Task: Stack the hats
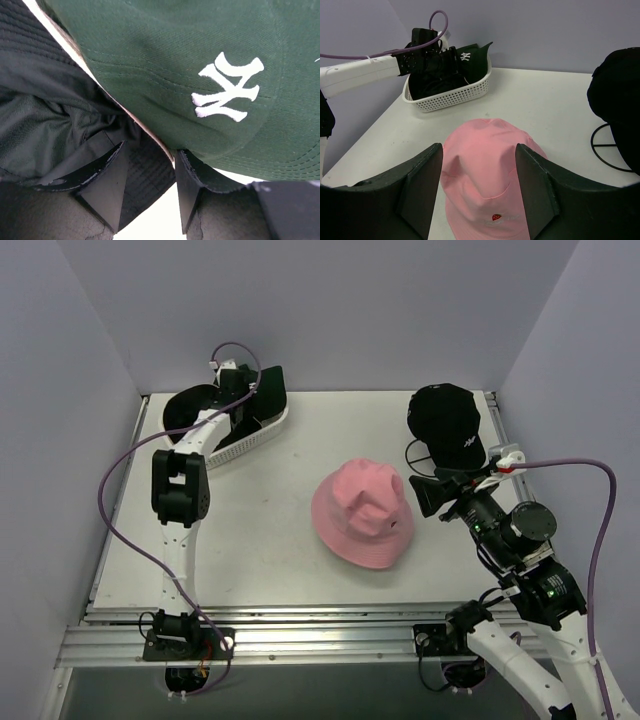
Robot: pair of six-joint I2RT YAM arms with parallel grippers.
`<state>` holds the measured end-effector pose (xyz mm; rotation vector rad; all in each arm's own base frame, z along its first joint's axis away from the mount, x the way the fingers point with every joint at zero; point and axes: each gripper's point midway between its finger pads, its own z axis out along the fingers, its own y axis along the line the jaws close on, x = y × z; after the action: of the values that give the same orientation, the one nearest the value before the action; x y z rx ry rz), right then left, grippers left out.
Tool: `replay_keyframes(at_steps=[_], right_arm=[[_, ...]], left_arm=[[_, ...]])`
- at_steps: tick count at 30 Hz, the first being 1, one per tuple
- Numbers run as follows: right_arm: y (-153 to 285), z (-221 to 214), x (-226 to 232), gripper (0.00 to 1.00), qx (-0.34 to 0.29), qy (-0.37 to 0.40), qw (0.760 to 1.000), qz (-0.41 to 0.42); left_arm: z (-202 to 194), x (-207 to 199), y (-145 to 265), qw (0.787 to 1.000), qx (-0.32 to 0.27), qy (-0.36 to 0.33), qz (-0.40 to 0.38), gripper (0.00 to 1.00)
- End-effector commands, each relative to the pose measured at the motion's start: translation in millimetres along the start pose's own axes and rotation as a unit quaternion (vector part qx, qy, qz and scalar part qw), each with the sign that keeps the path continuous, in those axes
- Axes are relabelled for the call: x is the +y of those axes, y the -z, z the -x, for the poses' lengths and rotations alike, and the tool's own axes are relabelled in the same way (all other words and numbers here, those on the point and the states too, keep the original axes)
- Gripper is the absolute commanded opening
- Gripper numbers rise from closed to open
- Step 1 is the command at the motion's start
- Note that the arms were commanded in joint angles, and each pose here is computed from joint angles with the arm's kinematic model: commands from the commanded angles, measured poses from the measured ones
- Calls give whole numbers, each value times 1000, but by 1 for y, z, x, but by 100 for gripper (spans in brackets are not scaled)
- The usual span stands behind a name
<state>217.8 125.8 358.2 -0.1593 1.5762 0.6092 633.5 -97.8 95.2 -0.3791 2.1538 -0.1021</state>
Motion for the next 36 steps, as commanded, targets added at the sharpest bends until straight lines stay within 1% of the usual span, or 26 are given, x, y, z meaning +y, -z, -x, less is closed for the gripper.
replay_keyframes(at_steps=[1, 6, 9, 10, 12, 13, 16, 17, 22, 29, 32, 36], right_arm=[[-4, 7, 0, 56, -17, 4, 1000, 0], [-5, 6, -1, 56, -15, 5, 1000, -2], [-6, 5, -1, 56, -13, 5, 1000, -2], [-6, 6, 0, 56, -14, 5, 1000, -1], [-6, 6, -1, 56, -14, 5, 1000, -2], [-6, 6, -1, 56, -14, 5, 1000, -2], [-6, 6, 0, 56, -14, 4, 1000, -1], [-7, 5, -1, 56, -14, 4, 1000, -1], [-7, 5, 0, 56, -14, 3, 1000, 0], [-8, 5, 2, 56, -14, 2, 1000, 5], [-9, 5, 2, 56, -13, 3, 1000, 6], [-12, 3, 1, 56, -9, 4, 1000, 6]], left_arm=[[28, -2, -3, 999, -46, 19, -8, 50], [23, -1, -8, 999, -41, 21, -9, 49], [19, 0, -11, 999, -36, 21, -8, 44], [21, 0, -10, 999, -37, 22, -8, 38], [20, 1, -11, 999, -34, 24, -10, 31], [21, 3, -11, 999, -34, 24, -10, 21], [22, 3, -8, 999, -33, 26, -10, 6], [22, 3, -6, 999, -32, 25, -10, 3], [33, 4, 12, 999, -37, 24, -8, 2], [60, 8, 50, 999, -47, 19, 7, 2], [78, 9, 73, 998, -61, 17, 8, 2], [93, 7, 96, 997, -73, 15, 3, 2]])
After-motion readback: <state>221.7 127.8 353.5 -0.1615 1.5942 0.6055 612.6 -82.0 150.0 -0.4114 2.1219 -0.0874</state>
